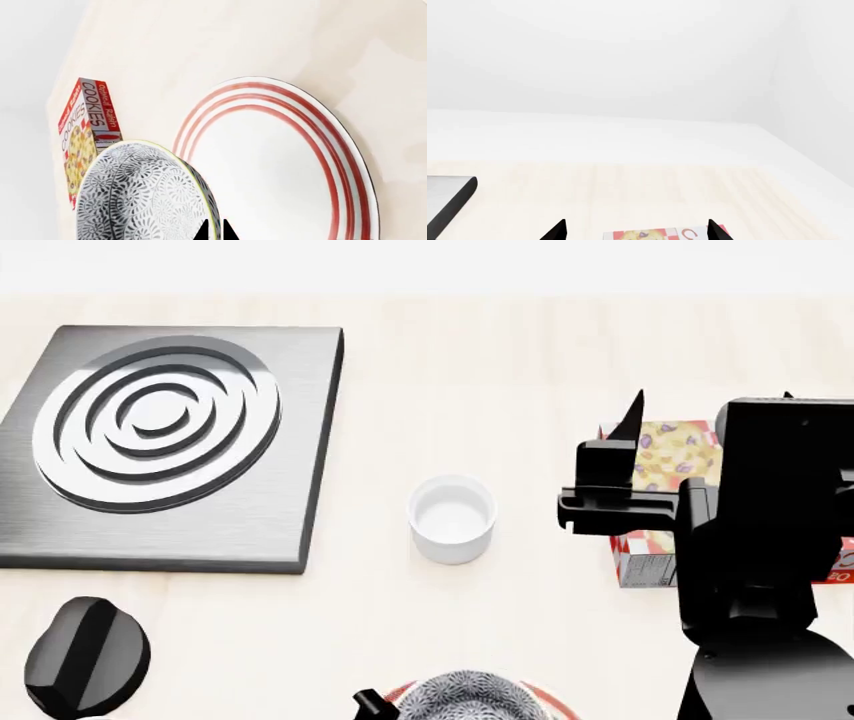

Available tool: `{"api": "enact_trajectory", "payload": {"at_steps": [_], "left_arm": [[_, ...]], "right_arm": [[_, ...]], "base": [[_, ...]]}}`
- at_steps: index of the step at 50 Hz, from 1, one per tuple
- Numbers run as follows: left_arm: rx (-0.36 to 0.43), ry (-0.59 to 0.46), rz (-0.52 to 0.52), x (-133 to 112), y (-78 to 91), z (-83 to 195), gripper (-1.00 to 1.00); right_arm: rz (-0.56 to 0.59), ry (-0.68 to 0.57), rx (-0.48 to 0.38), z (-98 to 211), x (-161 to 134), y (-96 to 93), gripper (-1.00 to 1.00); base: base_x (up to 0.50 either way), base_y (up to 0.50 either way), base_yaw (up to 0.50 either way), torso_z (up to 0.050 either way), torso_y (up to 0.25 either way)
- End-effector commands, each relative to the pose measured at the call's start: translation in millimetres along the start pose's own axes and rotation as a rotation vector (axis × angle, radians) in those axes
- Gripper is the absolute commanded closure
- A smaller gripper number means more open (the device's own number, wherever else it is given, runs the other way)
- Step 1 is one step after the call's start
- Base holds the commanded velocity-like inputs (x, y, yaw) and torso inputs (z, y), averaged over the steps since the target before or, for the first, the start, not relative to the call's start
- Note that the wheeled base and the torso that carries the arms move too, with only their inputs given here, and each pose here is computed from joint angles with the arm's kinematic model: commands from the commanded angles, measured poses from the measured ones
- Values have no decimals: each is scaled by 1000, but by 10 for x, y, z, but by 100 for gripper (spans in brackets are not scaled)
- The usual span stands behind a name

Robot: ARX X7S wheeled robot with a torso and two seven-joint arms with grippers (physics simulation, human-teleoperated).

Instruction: Pick the akita bowl on the stove and place it on the plate.

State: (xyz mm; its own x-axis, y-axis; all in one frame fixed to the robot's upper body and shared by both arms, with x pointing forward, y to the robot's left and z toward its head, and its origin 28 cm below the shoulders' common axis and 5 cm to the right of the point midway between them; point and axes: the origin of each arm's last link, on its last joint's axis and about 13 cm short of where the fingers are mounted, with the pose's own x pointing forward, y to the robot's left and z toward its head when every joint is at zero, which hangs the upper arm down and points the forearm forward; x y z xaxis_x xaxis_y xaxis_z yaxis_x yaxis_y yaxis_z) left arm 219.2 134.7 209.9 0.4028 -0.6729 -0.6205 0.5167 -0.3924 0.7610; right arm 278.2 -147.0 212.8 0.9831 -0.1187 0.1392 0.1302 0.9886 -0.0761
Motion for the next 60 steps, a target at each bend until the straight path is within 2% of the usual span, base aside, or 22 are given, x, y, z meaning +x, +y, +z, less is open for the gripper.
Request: {"api": "enact_trajectory", "payload": {"at_steps": [1,60], "left_arm": [[11,-19,37,60,19,23,100],[-39,-2,25,276,-191,-77,100]], "right_arm": [[-4,-6,16,-2,7,-9,-100],[-2,-7,14,13,2,-4,-100]], "base": [[0,0,0,0,0],[0,0,0,0,0]]}}
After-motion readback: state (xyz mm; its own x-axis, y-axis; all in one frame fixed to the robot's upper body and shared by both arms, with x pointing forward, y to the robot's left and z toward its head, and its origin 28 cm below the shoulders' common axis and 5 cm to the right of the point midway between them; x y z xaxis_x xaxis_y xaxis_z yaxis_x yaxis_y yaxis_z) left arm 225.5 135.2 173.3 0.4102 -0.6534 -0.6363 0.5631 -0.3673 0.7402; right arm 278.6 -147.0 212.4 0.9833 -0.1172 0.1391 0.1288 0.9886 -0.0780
